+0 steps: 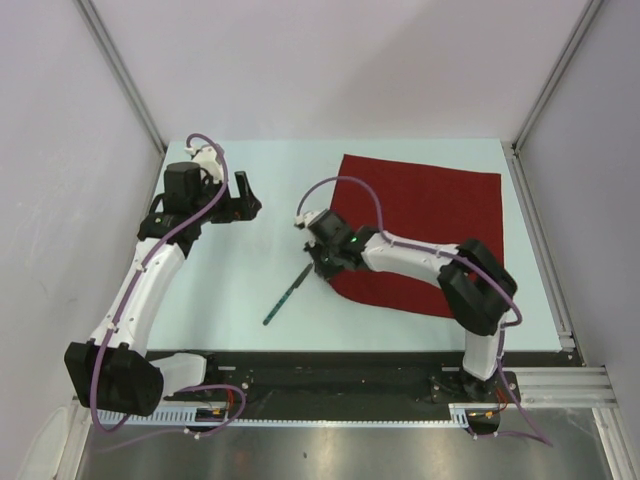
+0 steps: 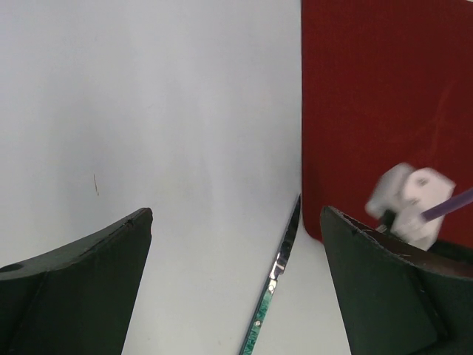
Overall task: Fold the napkin, place the utensils inside, and roll it up
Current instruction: Fold the napkin
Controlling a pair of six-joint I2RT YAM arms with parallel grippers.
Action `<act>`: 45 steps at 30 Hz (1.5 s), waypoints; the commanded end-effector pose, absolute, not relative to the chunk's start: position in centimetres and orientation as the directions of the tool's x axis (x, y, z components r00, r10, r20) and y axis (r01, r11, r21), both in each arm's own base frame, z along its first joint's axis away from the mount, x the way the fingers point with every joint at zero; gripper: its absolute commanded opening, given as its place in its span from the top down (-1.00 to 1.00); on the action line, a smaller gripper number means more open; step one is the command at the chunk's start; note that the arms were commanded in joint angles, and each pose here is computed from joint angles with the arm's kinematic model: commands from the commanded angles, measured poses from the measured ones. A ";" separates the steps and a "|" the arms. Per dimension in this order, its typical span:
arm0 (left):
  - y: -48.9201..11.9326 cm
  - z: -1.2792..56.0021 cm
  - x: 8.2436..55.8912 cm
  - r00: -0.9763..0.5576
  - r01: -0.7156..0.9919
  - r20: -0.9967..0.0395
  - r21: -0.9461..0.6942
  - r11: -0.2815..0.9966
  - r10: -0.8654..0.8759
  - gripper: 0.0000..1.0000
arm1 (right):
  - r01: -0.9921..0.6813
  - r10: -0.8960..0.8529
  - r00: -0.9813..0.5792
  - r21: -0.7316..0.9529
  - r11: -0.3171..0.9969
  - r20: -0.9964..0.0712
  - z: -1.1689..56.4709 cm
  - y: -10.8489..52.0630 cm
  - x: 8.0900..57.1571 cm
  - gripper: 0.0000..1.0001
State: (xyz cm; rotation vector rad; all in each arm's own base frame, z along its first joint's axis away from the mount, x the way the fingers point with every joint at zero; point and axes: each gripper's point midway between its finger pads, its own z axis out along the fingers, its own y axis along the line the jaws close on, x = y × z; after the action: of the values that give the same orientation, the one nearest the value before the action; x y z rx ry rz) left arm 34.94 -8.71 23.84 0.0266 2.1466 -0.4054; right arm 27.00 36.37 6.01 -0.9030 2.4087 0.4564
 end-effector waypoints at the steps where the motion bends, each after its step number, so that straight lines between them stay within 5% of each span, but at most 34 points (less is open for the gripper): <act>1: -8.3 25.1 35.2 -0.538 0.175 -0.830 -0.283 0.943 -0.149 -0.99 | -0.559 -0.378 -0.657 0.086 0.824 -0.652 10.0 30.4 33.1 1.00; 17: -8.4 24.5 35.2 -0.554 0.179 -0.817 -0.306 0.935 -0.161 -0.99 | -0.057 -0.138 -0.740 -0.143 0.988 -0.659 7.9 5.3 47.1 1.00; 45: -8.2 23.3 35.7 -0.584 0.162 -0.795 -0.308 0.937 -0.160 -0.99 | 0.315 -0.047 -0.696 -0.362 0.877 -0.717 6.5 -11.7 59.0 1.00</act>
State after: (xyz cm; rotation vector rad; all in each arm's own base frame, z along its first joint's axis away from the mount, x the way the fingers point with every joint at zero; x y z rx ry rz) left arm 35.32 -8.13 23.11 0.0063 2.1636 -0.4122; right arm 57.17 -9.97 4.03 0.1392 2.3541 -0.5388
